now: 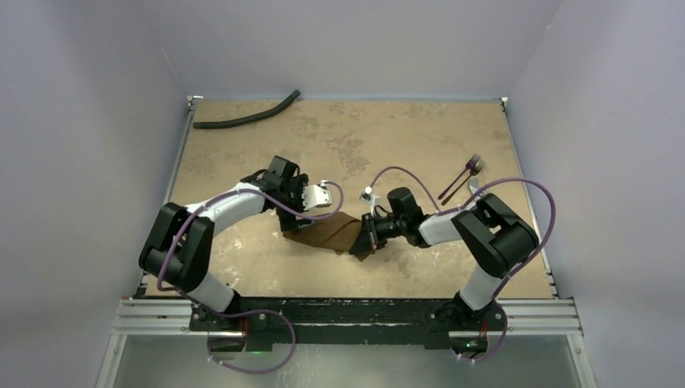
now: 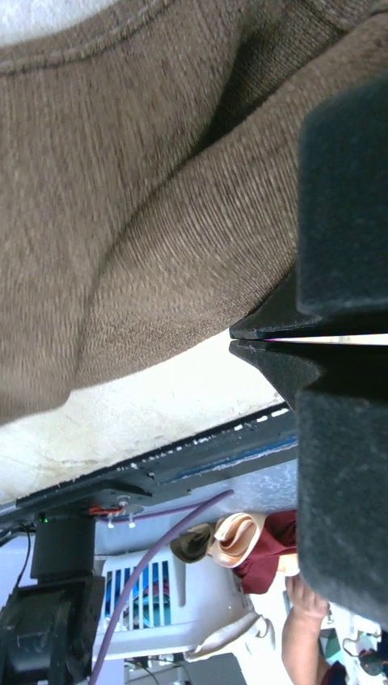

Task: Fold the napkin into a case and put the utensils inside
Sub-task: Reset both arms

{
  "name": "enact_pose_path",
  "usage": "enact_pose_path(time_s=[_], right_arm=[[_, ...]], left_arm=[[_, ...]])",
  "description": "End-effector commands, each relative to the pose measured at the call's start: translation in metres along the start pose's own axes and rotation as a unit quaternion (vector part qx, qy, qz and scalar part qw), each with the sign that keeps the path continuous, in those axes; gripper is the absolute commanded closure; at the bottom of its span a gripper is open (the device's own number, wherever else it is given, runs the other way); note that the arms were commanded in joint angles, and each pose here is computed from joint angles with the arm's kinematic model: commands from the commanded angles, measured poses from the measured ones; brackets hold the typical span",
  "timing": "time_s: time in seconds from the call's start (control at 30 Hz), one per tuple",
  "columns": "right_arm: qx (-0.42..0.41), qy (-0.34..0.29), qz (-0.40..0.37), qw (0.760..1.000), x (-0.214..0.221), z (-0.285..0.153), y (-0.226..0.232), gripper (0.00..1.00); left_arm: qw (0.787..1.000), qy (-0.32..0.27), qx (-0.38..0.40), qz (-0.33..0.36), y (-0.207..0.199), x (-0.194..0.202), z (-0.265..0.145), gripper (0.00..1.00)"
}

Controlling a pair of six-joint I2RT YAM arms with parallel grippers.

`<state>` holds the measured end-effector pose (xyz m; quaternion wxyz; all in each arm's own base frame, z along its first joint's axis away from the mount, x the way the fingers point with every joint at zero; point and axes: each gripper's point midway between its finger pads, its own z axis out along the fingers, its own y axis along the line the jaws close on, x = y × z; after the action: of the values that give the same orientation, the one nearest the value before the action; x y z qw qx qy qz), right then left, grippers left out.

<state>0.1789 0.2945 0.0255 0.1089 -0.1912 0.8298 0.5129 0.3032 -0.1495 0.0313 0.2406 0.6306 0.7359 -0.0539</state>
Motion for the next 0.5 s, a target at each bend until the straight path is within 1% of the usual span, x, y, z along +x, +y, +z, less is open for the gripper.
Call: enact_pose_path(time_s=[0.0,0.1,0.2,0.3,0.47], right_arm=[[-0.028,-0.029,-0.045,0.998,-0.025,-0.013,0.034,1.0],[-0.07,-0.074,-0.079,0.992,-0.059,-0.025,0.076,1.0],[-0.087,-0.105,-0.081,0.987,-0.087,-0.021,0.088,1.0],[-0.082,-0.096,-0.051,0.991,-0.091,-0.004,0.068,1.0],[-0.067,-0.063,-0.008,0.996,-0.06,0.019,0.022,1.0]], left_arm=[[0.999,0.035,-0.032,0.001,-0.002,0.02,0.013,0.02],[0.998,0.031,-0.047,0.005,-0.002,0.015,0.009,0.02],[0.998,0.033,-0.052,0.008,-0.006,0.012,0.007,0.01],[0.998,0.037,-0.058,0.011,-0.006,0.013,0.004,0.01],[0.995,0.057,-0.078,0.016,0.0,0.018,-0.002,0.02]])
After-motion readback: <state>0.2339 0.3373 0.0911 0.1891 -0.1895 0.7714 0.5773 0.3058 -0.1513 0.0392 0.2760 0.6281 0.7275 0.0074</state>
